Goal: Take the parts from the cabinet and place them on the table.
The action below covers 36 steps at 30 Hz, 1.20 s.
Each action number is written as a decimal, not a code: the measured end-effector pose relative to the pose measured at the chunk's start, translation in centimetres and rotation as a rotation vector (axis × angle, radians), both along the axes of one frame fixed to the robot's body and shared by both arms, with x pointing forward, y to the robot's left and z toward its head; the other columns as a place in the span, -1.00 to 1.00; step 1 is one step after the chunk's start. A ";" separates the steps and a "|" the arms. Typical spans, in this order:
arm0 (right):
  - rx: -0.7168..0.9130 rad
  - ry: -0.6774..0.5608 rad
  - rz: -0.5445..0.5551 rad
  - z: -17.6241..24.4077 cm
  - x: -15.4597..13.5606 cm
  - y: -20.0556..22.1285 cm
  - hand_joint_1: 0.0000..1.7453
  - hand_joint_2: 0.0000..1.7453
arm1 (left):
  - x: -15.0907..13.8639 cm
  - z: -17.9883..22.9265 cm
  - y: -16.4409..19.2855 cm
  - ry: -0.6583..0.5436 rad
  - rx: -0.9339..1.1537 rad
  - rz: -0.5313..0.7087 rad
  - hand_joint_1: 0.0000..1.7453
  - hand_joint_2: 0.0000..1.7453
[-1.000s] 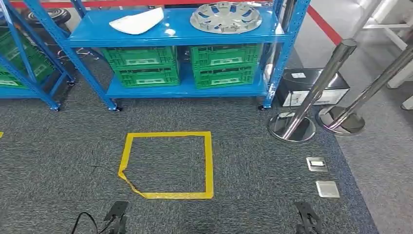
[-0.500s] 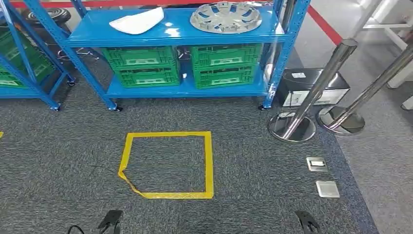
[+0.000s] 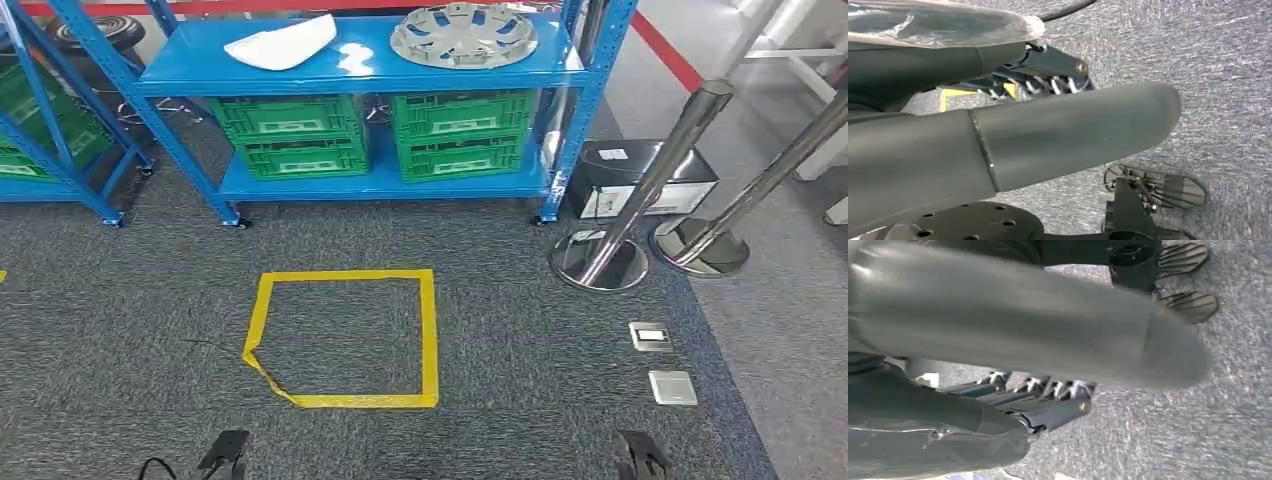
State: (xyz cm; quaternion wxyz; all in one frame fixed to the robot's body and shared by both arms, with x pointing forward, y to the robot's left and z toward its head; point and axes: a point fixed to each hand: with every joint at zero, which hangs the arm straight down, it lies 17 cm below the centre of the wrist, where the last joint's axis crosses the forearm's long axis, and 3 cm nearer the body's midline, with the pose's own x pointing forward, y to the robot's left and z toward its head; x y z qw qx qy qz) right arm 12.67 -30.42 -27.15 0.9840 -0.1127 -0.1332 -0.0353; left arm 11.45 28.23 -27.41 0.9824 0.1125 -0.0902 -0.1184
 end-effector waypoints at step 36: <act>-0.153 -0.932 -0.551 15.8 22.0 -12.3 -1.00 1.00 | 6.1 1.4 -0.9 -0.120 -0.042 -0.051 -1.00 -1.00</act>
